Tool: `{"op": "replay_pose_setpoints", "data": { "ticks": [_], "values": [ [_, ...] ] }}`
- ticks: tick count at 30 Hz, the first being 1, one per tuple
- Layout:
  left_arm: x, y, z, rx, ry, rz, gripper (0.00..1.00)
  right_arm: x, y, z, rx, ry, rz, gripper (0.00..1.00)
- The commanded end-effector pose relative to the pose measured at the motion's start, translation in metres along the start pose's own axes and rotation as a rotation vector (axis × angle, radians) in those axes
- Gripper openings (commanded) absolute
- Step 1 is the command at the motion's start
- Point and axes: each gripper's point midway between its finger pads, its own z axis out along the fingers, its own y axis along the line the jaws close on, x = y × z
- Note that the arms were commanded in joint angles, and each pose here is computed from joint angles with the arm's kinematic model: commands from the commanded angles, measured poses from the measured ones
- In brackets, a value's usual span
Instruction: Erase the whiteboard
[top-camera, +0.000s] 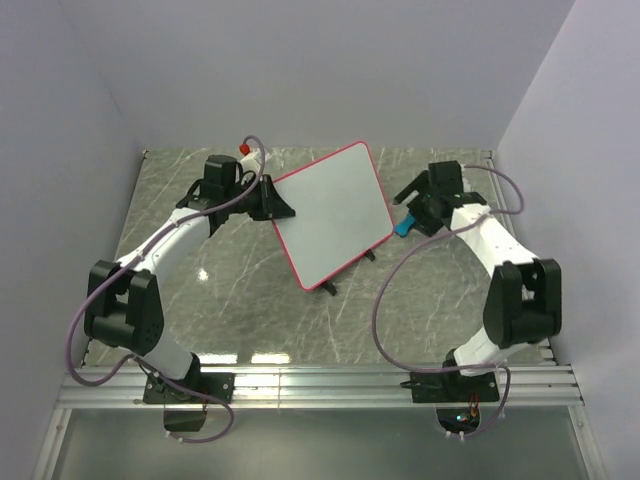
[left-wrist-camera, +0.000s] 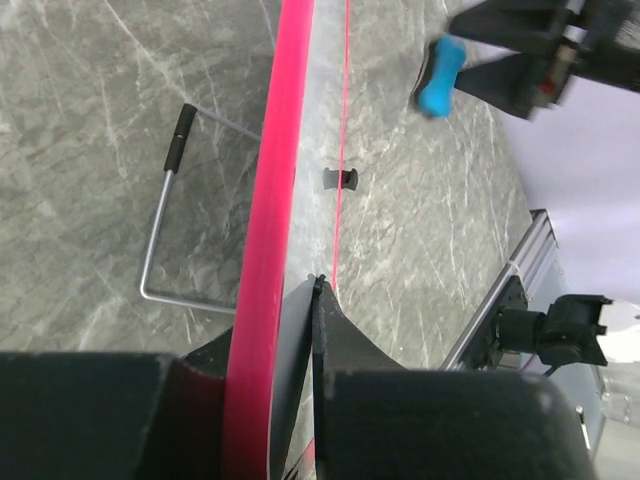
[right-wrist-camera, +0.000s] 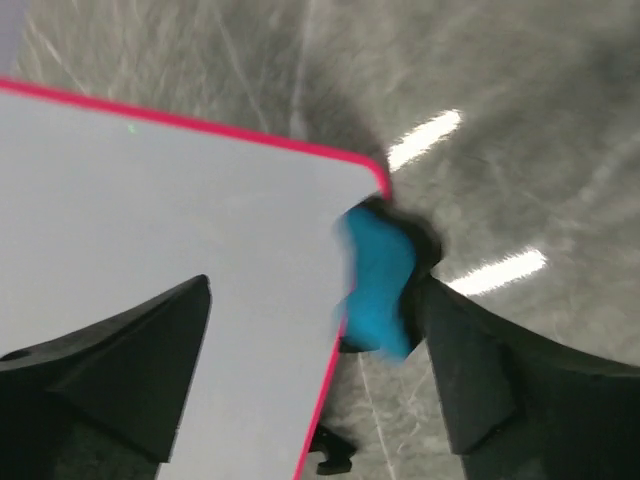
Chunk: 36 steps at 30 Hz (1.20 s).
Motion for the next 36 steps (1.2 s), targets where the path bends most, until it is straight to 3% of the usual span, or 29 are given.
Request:
{"op": "replay_pose_setpoints", "data": {
  "ticks": [1, 5, 15, 19, 28, 33, 36],
  "values": [
    [0.023, 0.044, -0.014, -0.244, 0.033, 0.047, 0.0, -0.007, -0.036, -0.021, 0.066, -0.051, -0.057, 0.98],
    [0.011, 0.065, -0.029, -0.398, -0.058, 0.071, 0.0, 0.004, -0.063, -0.028, 0.107, -0.04, -0.087, 1.0],
    [0.034, 0.109, -0.061, -0.638, -0.165, 0.086, 0.0, 0.033, -0.104, -0.034, 0.137, 0.0, -0.066, 1.0],
    [0.048, 0.115, -0.065, -0.673, -0.152, 0.086, 0.09, 0.029, -0.104, -0.037, 0.135, -0.006, -0.072, 1.0],
    [0.062, 0.112, -0.068, -0.734, -0.14, 0.138, 0.18, 0.021, -0.103, -0.038, 0.135, -0.016, -0.068, 1.0],
    [0.07, 0.114, -0.07, -0.816, -0.116, 0.154, 0.32, 0.019, -0.108, -0.038, 0.137, -0.019, -0.061, 1.0],
    [0.068, 0.113, -0.075, -0.852, -0.125, 0.149, 0.46, 0.018, -0.112, -0.04, 0.14, -0.024, -0.059, 1.0]
  ]
}}
